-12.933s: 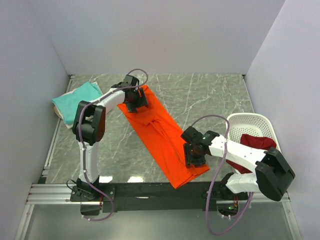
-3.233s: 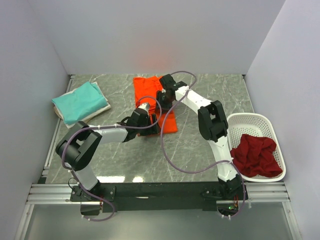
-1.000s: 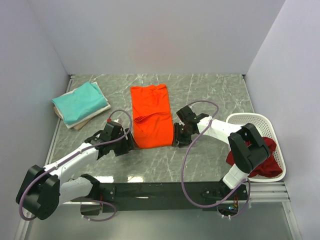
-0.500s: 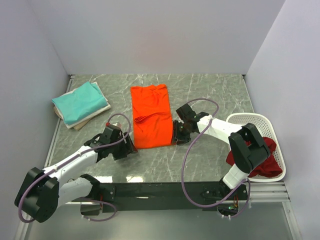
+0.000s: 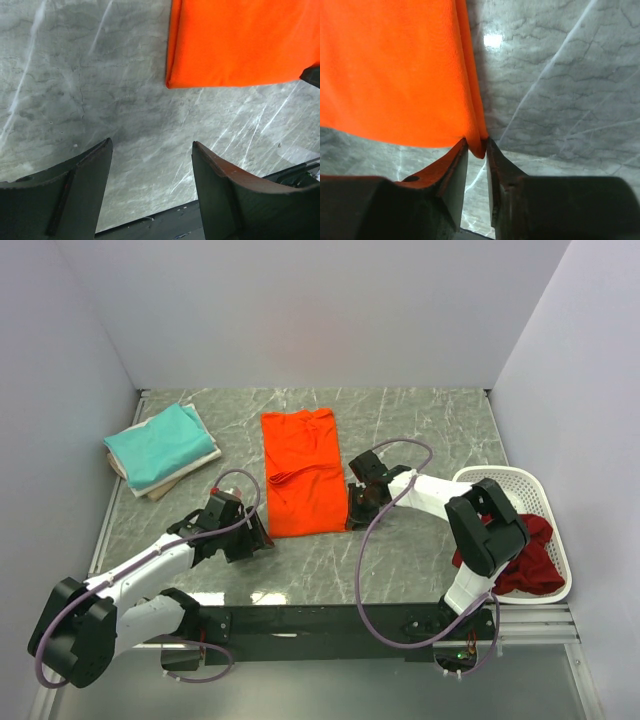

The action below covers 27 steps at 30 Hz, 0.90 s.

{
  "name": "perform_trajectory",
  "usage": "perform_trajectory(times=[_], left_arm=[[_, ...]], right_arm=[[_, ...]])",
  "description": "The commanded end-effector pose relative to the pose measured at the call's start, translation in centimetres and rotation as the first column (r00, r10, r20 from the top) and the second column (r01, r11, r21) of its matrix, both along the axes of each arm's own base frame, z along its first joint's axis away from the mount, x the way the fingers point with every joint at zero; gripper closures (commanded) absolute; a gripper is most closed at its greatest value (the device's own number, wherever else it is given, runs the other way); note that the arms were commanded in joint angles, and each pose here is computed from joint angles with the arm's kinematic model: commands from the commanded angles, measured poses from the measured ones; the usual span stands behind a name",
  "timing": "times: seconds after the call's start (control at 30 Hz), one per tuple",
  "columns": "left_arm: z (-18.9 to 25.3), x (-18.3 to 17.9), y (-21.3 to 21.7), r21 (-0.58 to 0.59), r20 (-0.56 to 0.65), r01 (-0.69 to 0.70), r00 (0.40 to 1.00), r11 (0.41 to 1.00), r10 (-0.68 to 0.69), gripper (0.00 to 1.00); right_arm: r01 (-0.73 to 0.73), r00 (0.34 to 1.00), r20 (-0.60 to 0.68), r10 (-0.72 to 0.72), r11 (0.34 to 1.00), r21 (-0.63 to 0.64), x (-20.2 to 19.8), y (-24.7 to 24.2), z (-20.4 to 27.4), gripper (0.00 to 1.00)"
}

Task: Fold and stack the t-shirts
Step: Fold the tshirt

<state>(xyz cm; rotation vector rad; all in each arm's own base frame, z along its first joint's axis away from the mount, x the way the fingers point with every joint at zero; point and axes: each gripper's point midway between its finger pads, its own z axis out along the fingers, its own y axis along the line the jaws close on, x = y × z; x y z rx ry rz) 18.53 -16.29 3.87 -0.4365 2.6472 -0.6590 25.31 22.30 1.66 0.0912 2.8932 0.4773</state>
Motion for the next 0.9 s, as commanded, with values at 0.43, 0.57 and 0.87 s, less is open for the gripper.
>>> perform_trajectory(times=[0.43, 0.57, 0.87], left_arm=[[0.2, 4.9, -1.1, 0.02, 0.048, -0.069, 0.997, 0.997, 0.068, 0.43], [-0.3, 5.4, -1.0, 0.038, 0.04, -0.082, 0.996, 0.996, 0.081, 0.43], [-1.6, 5.5, -1.1, 0.043, 0.009, -0.072, 0.997, 0.996, 0.071, 0.49]], right_arm=[[0.006, 1.0, -0.026, -0.007, 1.0, -0.018, -0.5, -0.5, -1.9, 0.85], [0.004, 0.999, -0.032, -0.005, 1.0, -0.02, -0.7, -0.5, -2.0, 0.85], [-0.001, 0.999, -0.038, 0.001, 1.0, -0.021, -0.7, -0.5, -2.1, 0.85]])
